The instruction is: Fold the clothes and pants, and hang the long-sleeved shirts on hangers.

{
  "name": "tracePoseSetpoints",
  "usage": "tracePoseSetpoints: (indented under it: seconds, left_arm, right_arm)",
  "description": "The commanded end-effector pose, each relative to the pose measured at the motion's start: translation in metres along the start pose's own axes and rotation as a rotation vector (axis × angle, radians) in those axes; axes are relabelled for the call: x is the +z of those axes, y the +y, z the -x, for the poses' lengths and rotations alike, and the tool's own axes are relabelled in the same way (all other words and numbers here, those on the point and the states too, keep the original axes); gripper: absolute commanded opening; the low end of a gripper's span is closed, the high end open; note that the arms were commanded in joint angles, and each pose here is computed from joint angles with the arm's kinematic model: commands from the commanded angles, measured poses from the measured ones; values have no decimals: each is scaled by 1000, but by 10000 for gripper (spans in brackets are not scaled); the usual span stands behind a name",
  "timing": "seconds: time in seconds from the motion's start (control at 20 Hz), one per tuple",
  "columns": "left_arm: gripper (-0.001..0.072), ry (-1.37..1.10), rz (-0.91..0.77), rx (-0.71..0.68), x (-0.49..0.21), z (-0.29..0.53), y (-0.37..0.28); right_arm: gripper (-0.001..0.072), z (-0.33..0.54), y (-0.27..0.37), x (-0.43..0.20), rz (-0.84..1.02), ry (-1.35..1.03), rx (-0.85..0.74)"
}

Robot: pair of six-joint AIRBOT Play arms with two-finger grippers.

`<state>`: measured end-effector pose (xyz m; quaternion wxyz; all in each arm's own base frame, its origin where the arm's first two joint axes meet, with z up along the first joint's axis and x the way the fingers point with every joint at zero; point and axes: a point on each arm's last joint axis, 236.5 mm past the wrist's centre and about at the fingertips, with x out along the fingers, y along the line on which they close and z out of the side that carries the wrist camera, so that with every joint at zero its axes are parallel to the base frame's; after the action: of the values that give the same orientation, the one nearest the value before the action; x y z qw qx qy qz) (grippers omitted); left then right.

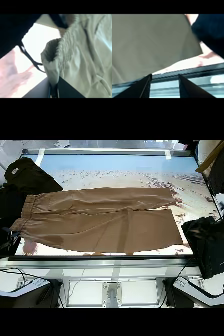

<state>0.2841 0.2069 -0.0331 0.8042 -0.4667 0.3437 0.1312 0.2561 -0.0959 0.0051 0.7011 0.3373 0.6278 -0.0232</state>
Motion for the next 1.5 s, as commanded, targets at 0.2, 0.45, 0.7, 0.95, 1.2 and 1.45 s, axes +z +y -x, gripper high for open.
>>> tracePoseSetpoints:
  seconds: [0.2,0.45,0.7,0.95,1.2,1.45]
  left_arm:
    - [23,-15,-37,-4,3,9,-10]
    - [23,-15,-36,-4,3,9,-10]
    - [23,-12,-36,-6,2,9,-10]
    - [23,-12,-36,-6,2,9,-10]
    - [23,-13,-37,-5,3,9,-10]
    - [21,57,-128,84,0,25,-3]
  right_arm:
    - [385,-80,-22,-42,-262,42,88]
    - [364,-96,-35,-48,-314,35,58]
    - [364,-110,-32,-31,-383,4,114]
    - [242,-113,-41,-15,-396,-62,97]
    - [67,-116,-45,-14,-398,-63,90]
    - [14,-99,-30,-22,-262,-30,106]
